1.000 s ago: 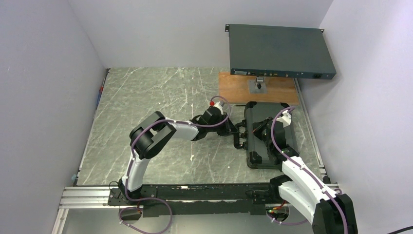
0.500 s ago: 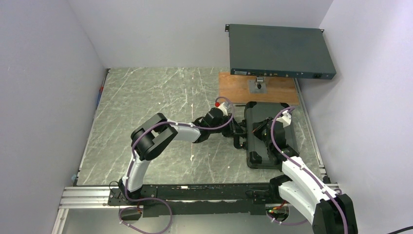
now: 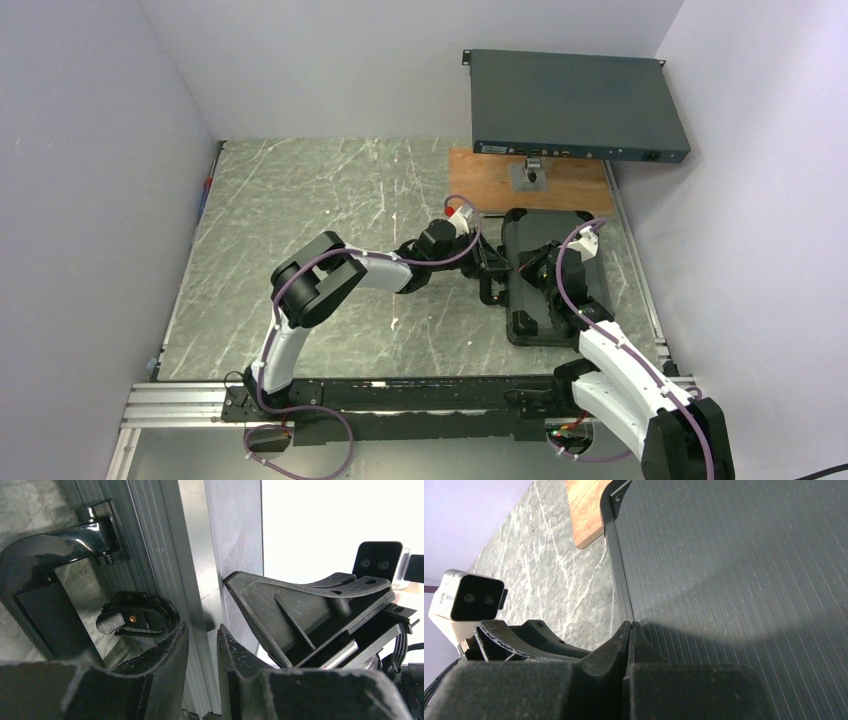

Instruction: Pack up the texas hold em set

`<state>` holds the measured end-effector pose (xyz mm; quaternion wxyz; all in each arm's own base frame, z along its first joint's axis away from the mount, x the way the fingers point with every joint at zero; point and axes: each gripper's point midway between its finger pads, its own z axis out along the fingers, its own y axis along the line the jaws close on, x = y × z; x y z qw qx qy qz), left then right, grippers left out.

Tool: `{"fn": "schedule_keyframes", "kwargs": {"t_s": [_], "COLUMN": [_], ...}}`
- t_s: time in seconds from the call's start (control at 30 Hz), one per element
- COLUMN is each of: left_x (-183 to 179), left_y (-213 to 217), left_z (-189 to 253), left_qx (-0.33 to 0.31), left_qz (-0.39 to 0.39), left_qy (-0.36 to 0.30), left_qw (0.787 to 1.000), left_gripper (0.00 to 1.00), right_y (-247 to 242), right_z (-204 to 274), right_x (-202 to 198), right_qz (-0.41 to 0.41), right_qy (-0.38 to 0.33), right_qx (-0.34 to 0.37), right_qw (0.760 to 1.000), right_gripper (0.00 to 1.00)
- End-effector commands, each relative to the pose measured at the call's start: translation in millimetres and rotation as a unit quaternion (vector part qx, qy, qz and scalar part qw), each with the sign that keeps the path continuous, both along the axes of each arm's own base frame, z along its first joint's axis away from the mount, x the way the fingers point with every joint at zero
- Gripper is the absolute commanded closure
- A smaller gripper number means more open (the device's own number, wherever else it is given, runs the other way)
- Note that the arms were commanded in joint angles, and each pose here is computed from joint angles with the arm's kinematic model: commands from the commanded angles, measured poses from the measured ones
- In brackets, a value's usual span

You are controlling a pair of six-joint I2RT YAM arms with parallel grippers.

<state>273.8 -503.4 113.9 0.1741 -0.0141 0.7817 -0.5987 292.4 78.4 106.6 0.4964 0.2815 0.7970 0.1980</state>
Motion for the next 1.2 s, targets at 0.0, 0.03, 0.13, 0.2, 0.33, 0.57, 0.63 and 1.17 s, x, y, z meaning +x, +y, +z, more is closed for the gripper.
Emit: {"fn": "schedule_keyframes", "kwargs": {"t_s": [0.0,0.03,0.13,0.2,0.33,0.57,0.63,1.17], "left_x": [1.2,1.8,1.5,-2.1,-3.5,6.7,9.1,-25.4], "left_y": [-3.6,-0.4,9.9,14.6,17.7,0.9,-3.7,-24.3], "left_z": [17.4,18.0,19.1,19.3,6.6,3.8,4.7,57.5], "left_qx": [-0.023,-0.016,0.013,0.017,0.027,-0.005,-0.008,-0.110], "left_qz": [0.002,0.007,0.019,0.018,0.015,0.001,-0.003,-0.054], "left_qy": [-0.018,-0.027,-0.046,-0.050,-0.038,-0.022,-0.023,-0.010], "left_qw": [1.000,0.999,0.999,0.998,0.999,1.000,1.000,0.992], "left_gripper": [0.68,0.66,0.52,0.44,0.41,0.39,0.40,0.55], "right_y": [-7.9,-7.7,-7.3,-7.8,-7.3,-7.3,-7.2,-7.4], "right_z": [-80.3,-80.5,-80.1,-80.6,-80.3,-80.9,-81.2,-82.1], "right_x": [-57.5,-57.6,-57.1,-57.5,-57.3,-57.5,-57.6,-57.7], "right_qz": [0.029,0.030,0.030,0.030,0.031,0.032,0.032,0.032], "right_qy": [0.160,0.160,0.160,0.162,0.161,0.164,0.165,0.167], "right_qx": [-0.050,-0.050,-0.049,-0.050,-0.050,-0.051,-0.051,-0.052], "right_qw": [0.985,0.985,0.985,0.985,0.985,0.985,0.984,0.984], "right_gripper": [1.00,1.00,1.00,1.00,1.00,1.00,1.00,1.00]}}
